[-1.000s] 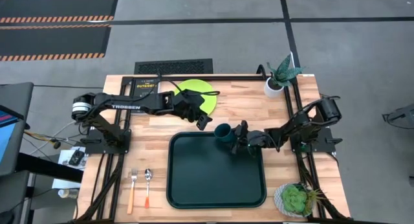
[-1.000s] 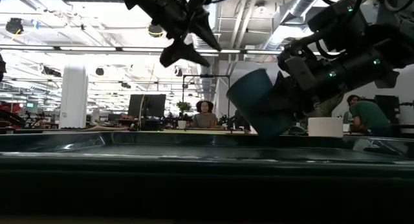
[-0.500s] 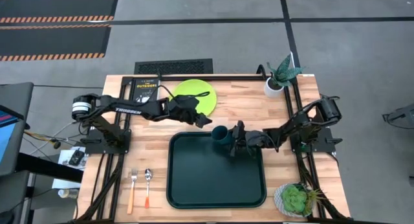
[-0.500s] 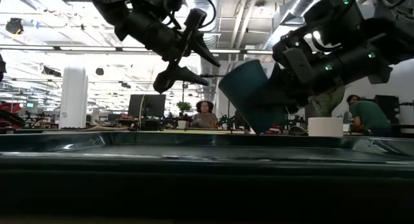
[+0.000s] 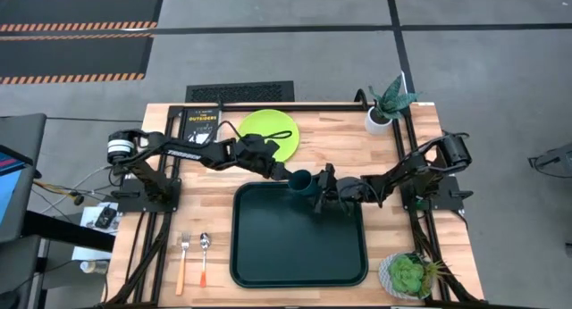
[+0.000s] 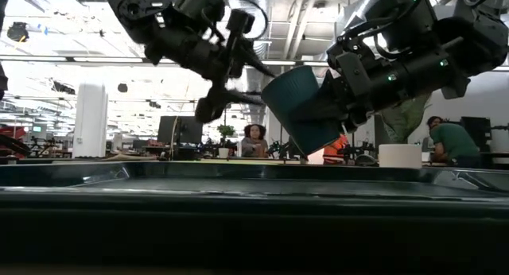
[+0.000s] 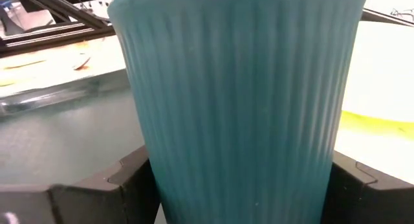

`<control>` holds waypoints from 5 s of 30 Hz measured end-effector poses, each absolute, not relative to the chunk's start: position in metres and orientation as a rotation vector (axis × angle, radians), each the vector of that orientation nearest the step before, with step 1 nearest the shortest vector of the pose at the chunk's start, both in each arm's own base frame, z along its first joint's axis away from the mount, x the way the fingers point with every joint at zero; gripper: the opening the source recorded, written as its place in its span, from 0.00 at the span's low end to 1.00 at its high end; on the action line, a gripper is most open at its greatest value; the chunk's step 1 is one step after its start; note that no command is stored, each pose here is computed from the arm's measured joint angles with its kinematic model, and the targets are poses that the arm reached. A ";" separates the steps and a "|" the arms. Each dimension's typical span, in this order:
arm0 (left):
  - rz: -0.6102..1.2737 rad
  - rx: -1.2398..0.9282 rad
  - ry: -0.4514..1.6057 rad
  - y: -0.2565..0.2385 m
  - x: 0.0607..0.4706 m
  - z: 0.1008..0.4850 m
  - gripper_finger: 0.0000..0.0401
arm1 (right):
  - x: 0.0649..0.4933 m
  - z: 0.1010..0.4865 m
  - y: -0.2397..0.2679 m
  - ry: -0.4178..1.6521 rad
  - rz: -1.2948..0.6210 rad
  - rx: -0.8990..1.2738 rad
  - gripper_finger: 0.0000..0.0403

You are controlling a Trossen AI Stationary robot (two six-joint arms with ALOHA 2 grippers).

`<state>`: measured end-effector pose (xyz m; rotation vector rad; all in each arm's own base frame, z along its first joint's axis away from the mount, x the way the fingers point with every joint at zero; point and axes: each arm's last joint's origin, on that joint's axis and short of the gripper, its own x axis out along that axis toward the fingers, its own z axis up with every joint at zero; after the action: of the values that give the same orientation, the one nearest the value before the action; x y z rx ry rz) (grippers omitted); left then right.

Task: Pick and place plate/cup/fork/spoon on tray
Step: Put the dark green cup to the top center of the black tray, then put the green plate on the black tray

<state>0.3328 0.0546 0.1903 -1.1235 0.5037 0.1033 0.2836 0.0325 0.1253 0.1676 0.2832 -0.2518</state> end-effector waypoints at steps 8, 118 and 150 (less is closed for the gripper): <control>0.084 -1.156 0.428 0.057 0.342 0.186 0.50 | 0.283 0.122 0.032 0.313 -0.256 0.167 0.79; 0.301 -0.718 0.829 0.041 0.391 0.216 0.00 | 0.146 0.243 0.010 0.719 -0.427 0.313 0.92; 0.322 -0.580 0.898 0.028 0.410 0.234 0.23 | 0.144 0.241 0.010 0.744 -0.431 0.306 0.92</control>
<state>0.4097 0.0280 0.2338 -0.5801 0.8980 0.3224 0.1437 0.0103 0.2412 0.3063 0.7441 -0.4309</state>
